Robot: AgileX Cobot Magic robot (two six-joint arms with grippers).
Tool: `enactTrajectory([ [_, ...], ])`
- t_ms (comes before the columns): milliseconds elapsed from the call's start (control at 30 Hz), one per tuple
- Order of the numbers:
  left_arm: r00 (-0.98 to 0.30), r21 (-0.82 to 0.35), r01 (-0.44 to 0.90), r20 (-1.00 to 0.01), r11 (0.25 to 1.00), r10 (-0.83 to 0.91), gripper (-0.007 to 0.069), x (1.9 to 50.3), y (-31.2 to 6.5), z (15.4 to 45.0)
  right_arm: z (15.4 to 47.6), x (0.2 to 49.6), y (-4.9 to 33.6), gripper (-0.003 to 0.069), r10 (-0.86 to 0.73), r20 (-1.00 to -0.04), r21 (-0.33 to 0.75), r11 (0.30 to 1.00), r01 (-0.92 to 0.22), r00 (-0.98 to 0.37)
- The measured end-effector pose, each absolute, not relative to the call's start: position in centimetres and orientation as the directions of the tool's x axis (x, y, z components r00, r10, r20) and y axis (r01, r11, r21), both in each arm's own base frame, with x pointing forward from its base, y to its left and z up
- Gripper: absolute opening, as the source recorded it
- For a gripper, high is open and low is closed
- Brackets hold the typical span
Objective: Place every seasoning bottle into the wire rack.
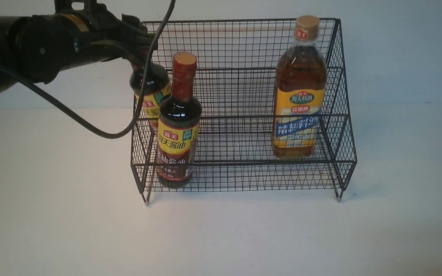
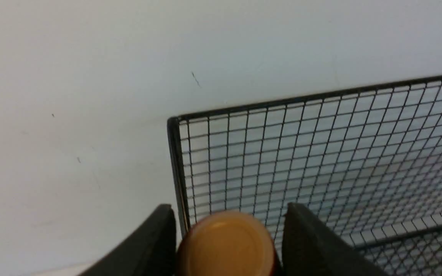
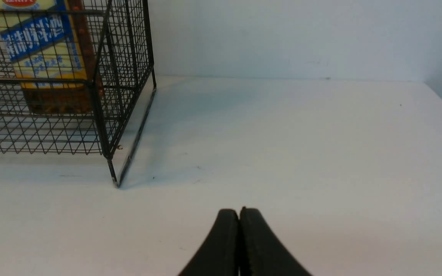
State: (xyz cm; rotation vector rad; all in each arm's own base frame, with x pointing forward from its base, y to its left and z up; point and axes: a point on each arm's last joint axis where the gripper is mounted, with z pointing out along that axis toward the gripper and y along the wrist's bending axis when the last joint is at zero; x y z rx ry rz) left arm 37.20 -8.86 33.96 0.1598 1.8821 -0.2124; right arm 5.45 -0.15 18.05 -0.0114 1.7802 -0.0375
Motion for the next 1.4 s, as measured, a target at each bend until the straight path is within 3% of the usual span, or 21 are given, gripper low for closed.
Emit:
enactTrajectory([
  [100, -0.256, -0.079, 0.21, -0.966, 0.974, -0.023, 0.0355, 37.1, -8.7, 35.2, 18.1, 5.5, -0.2, -0.001, -0.028, -0.978, -0.032, 0.999, 0.013, -0.208],
  [700, -0.221, -0.079, 0.212, -0.975, 0.974, -0.031, 0.0351, 36.6, -8.5, 36.2, 18.1, 5.5, -0.2, -0.001, -0.028, -0.978, -0.032, 0.999, 0.013, -0.208],
  [800, -0.188, -0.079, 0.203, -0.981, 0.976, -0.04, 0.03, 35.9, -7.9, 37.4, 18.1, 5.5, -0.2, -0.001, -0.028, -0.978, -0.032, 0.999, 0.013, -0.208],
  [933, -0.127, -0.077, 0.178, -0.99, 0.981, -0.055, 0.0169, 34.5, -6.5, 39.6, 18.1, 5.5, -0.2, -0.001, -0.028, -0.978, -0.032, 0.999, 0.013, -0.208],
  [967, -0.113, -0.078, 0.168, -0.992, 0.983, -0.059, 0.0101, 34.1, -6.1, 40.2, 18.1, 5.5, -0.2, -0.001, -0.028, -0.978, -0.032, 0.999, 0.013, -0.208],
  [1067, -0.087, -0.074, 0.116, -0.994, 0.99, -0.064, 0.0028, 32.9, -4.8, 41.7, 18.1, 5.5, -0.2, -0.001, -0.028, -0.978, -0.032, 0.999, 0.013, -0.208],
  [1200, -0.135, -0.075, 0.072, -0.989, 0.995, -0.065, -0.0005, 31.4, -2.2, 42.5, 18.1, 5.5, -0.2, -0.001, -0.028, -0.978, -0.032, 0.999, 0.013, -0.208],
  [1400, -0.212, -0.171, -0.064, -0.96, 0.983, -0.181, 0.0001, 30.5, 1.6, 40.4, 18.1, 5.5, -0.2, -0.001, -0.028, -0.978, -0.032, 0.999, 0.013, -0.208],
])
